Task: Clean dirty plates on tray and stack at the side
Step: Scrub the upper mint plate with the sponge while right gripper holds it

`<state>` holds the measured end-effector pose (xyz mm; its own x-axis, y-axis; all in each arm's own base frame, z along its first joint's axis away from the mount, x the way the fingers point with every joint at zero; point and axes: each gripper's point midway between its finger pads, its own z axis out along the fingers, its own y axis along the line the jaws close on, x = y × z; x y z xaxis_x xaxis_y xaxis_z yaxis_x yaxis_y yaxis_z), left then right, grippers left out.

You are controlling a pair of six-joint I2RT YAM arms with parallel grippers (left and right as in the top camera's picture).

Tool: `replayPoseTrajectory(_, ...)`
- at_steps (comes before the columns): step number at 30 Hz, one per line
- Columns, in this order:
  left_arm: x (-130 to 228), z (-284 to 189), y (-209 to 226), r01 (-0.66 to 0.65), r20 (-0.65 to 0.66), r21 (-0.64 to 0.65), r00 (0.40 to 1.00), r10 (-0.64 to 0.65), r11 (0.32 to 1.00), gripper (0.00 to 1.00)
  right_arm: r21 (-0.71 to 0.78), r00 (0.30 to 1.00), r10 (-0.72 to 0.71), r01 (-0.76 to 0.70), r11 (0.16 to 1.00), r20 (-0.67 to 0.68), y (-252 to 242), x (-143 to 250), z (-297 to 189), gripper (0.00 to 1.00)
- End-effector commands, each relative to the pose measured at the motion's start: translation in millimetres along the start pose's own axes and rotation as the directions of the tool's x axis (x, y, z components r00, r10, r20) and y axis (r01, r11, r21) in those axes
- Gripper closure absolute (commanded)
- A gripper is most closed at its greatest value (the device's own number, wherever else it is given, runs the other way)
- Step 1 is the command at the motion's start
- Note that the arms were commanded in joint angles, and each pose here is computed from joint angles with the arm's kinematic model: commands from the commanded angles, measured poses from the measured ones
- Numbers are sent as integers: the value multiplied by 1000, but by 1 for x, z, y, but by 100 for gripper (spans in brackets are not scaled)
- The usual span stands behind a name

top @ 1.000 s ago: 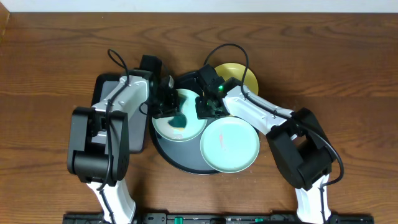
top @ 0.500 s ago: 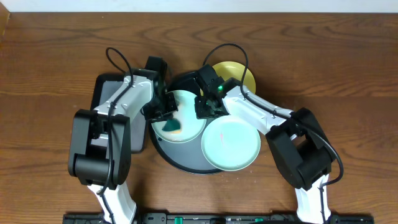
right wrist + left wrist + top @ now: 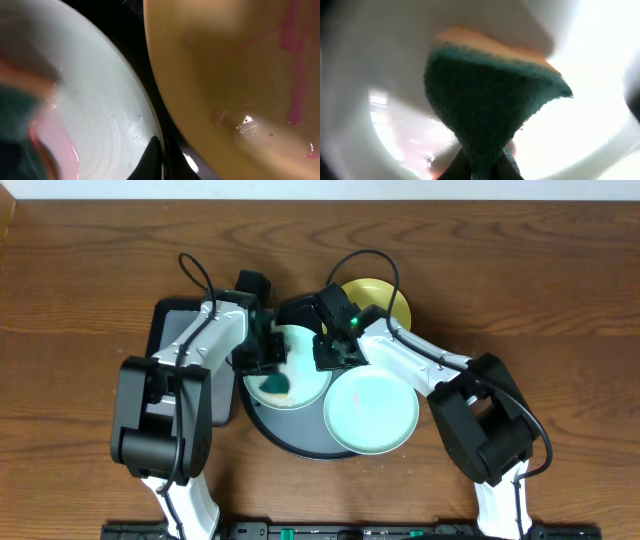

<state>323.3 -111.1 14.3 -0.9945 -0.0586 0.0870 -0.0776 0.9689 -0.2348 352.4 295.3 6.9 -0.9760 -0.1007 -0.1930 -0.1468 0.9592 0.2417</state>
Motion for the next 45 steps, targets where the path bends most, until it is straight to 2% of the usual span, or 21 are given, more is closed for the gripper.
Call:
replayPoseTrajectory(1,15,-1,-27,-159,-49,143,985,167,977,93,47,1000,-5,6,999,-18,-9,6,11,99)
replayPoseTrajectory(5,10,-1,-28,-166,-29,145,985,171,975,93,47,1000,-5,6,999,-18,-9,6,11,99)
replayPoseTrajectory(7,-2,0,-24,-154,16,104,988,154,982,93,46,1000,-5,6,999,-16,-8,5,11,99)
replayPoseTrajectory(9,-22,0,-4,-72,91,-20,993,74,997,93,45,1000,-5,6,999,-15,-8,5,11,99)
replayPoseTrajectory(12,-52,-9,30,103,252,-205,966,-49,973,93,46,1000,-5,6,999,-15,-8,5,11,99)
replayPoseTrajectory(16,-70,-24,55,248,393,-309,912,-115,918,92,46,1000,-6,6,999,-16,-8,5,11,99)
replayPoseTrajectory(18,-69,-26,59,267,399,-326,908,-124,907,92,46,1000,-6,6,999,-17,-8,6,11,99)
replayPoseTrajectory(21,-54,-22,62,256,339,-347,931,-134,902,93,47,1000,-4,5,999,-17,-9,5,11,99)
replayPoseTrajectory(24,-31,-14,57,197,220,-335,967,-127,921,92,48,1000,-1,2,999,-17,-10,5,11,99)
replayPoseTrajectory(27,-11,-6,40,80,88,-256,994,-59,963,93,48,1000,-2,3,999,-17,-10,5,11,99)
replayPoseTrajectory(29,1,-1,13,-44,4,-105,999,45,993,93,47,1000,-2,2,999,-17,-10,5,11,99)
replayPoseTrajectory(31,5,0,-7,-120,-18,15,993,120,993,93,47,1000,-2,2,999,-17,-10,5,11,99)
replayPoseTrajectory(34,-1,0,-20,-155,13,81,988,155,985,92,48,1000,-1,2,999,-17,-10,5,11,99)
replayPoseTrajectory(40,-40,-4,-22,-186,172,46,969,176,981,92,49,1000,1,-1,999,-17,-11,4,11,99)
replayPoseTrajectory(45,-71,-15,24,83,313,-141,949,-35,987,92,51,1000,2,-1,999,-20,-12,5,11,99)
